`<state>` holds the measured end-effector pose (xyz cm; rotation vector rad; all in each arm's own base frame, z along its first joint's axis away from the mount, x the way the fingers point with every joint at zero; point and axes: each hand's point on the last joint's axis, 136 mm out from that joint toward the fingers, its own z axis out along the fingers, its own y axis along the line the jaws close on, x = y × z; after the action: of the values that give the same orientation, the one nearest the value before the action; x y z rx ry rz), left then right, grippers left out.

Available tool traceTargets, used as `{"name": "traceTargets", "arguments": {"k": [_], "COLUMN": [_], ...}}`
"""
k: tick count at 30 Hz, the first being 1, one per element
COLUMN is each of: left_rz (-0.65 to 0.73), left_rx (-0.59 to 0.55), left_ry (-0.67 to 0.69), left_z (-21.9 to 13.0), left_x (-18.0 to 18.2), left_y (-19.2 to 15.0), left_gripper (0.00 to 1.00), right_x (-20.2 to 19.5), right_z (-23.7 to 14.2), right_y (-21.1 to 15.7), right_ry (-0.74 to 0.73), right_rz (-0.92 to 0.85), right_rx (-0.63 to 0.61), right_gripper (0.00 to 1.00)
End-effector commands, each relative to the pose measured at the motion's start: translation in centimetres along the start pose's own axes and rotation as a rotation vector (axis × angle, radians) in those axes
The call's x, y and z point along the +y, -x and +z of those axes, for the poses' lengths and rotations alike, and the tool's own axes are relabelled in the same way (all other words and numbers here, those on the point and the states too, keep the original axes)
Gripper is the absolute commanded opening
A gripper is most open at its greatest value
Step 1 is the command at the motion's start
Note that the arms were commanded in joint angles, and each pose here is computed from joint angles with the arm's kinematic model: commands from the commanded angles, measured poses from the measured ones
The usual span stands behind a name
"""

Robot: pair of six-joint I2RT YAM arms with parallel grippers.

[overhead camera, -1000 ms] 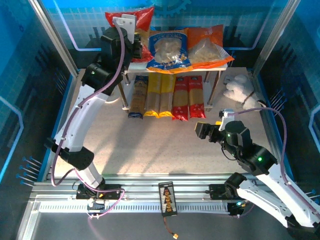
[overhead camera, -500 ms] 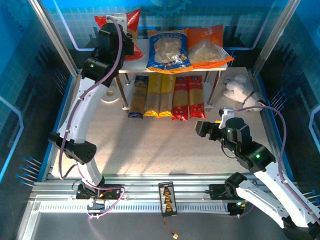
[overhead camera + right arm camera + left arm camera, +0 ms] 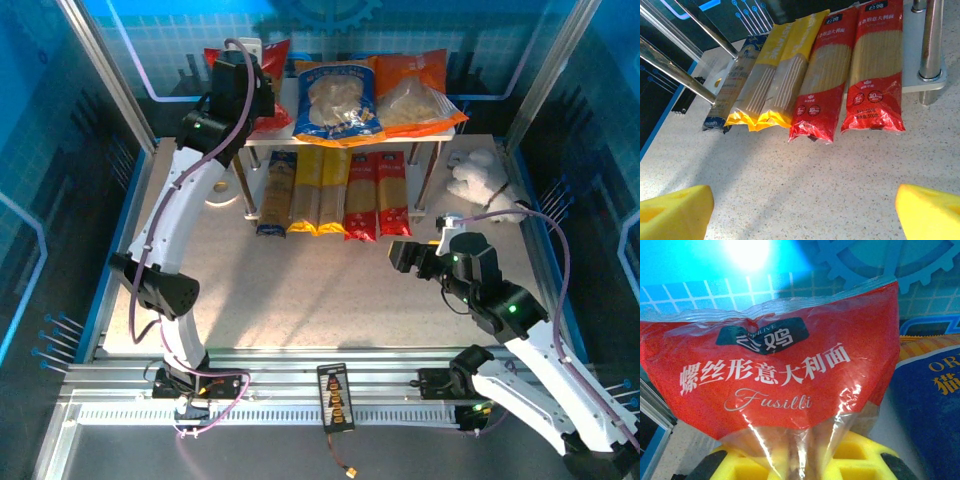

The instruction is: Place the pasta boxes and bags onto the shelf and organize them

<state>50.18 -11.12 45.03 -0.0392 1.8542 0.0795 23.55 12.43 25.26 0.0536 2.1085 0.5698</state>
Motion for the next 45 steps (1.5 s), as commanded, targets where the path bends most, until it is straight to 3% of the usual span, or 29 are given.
{"name": "traceTargets", "arguments": {"k": [1,22,31,36,41,45], "left_rz": [-0.096,-0.169,-0.166,-0.167,-0.168,-0.171], "left_rx": [-0.144,-0.151,-0.103,-0.069,-0.059,-0.056], "left_ry": [-0.019,-0.08,-0.089,-0.096,-0.105,-0.104], "left_z": [-1.6,-1.8,-0.6,0.2,0.3,0.1], "left_x": [0.6,-0.3,-0.9,-1.4,-1.6,-1.5], "left_y": [4.6,5.2,3.6,2.3,2.0,2.0], "left_gripper": [0.0,0.0,0.03,0.16,0.22,0.41], "right_x": [0.1,-0.5,-0.6,-0.6,-0.7,-0.6], "right_z": [0.5,0.3,0.3,0.1,0.0,0.0], "right_y": [0.1,-0.2,-0.4,-0.3,-0.3,-0.3], "right_ry": [0.017,0.019,0.018,0.02,0.018,0.022], "right_rz": [0.012,0.031,0.037,0.038,0.043,0.05], "right_rx": [-0.006,-0.005,-0.001,-0.004,-0.008,-0.009], "right_gripper": [0.94,0.94,0.94,0.94,0.94,0.94]}}
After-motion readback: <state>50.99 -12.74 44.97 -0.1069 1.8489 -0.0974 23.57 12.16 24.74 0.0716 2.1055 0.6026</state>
